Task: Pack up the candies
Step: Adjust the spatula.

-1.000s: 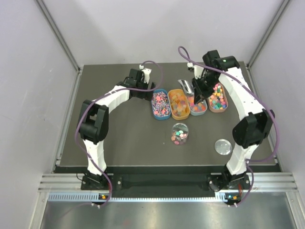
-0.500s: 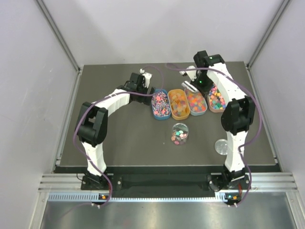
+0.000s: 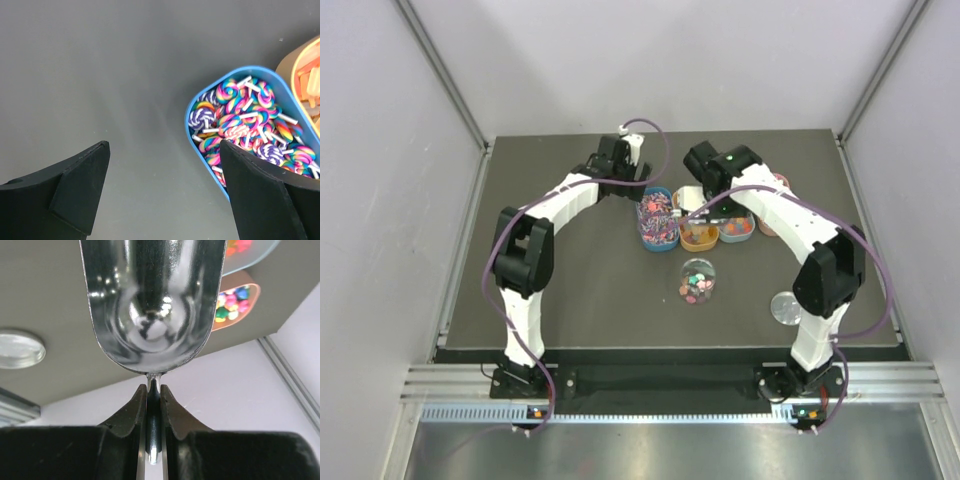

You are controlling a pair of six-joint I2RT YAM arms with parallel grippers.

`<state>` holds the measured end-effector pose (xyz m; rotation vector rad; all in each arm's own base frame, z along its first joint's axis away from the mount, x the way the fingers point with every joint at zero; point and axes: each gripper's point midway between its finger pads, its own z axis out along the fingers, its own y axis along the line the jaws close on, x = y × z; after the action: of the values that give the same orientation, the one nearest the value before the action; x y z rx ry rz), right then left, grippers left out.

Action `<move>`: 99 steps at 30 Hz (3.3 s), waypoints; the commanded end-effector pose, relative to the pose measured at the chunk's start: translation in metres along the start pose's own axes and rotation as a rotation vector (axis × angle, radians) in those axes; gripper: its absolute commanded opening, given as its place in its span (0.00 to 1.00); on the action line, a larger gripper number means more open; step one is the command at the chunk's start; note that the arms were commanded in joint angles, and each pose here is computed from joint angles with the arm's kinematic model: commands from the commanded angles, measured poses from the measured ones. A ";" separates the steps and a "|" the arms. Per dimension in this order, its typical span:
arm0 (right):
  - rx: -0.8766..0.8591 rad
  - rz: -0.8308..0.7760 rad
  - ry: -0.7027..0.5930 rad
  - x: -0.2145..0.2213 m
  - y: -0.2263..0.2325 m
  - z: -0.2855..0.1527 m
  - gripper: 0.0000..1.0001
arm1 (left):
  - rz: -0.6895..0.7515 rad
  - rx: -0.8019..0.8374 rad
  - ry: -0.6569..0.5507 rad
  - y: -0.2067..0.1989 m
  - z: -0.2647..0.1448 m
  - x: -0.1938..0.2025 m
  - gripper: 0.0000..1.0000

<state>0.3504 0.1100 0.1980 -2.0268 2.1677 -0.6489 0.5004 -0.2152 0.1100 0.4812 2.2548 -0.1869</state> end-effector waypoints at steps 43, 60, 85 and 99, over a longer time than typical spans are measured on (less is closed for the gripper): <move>-0.336 0.095 0.190 0.002 0.051 0.077 0.00 | -0.064 0.402 -0.199 -0.070 0.060 -0.092 0.85; -0.351 0.285 0.198 0.030 0.058 0.070 0.00 | -0.076 0.548 -0.136 -0.120 0.059 -0.065 0.73; -0.255 0.586 -0.187 -0.012 0.017 -0.008 0.00 | -0.109 0.742 -0.248 -0.124 -0.113 -0.114 0.73; -0.197 0.529 -0.322 -0.025 0.021 -0.054 0.00 | -0.042 0.728 -0.173 -0.156 -0.076 -0.084 0.73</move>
<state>0.3423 0.1495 0.1984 -1.3680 2.5030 -0.0893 0.4333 -0.3518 0.2094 0.7056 2.0405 -1.0712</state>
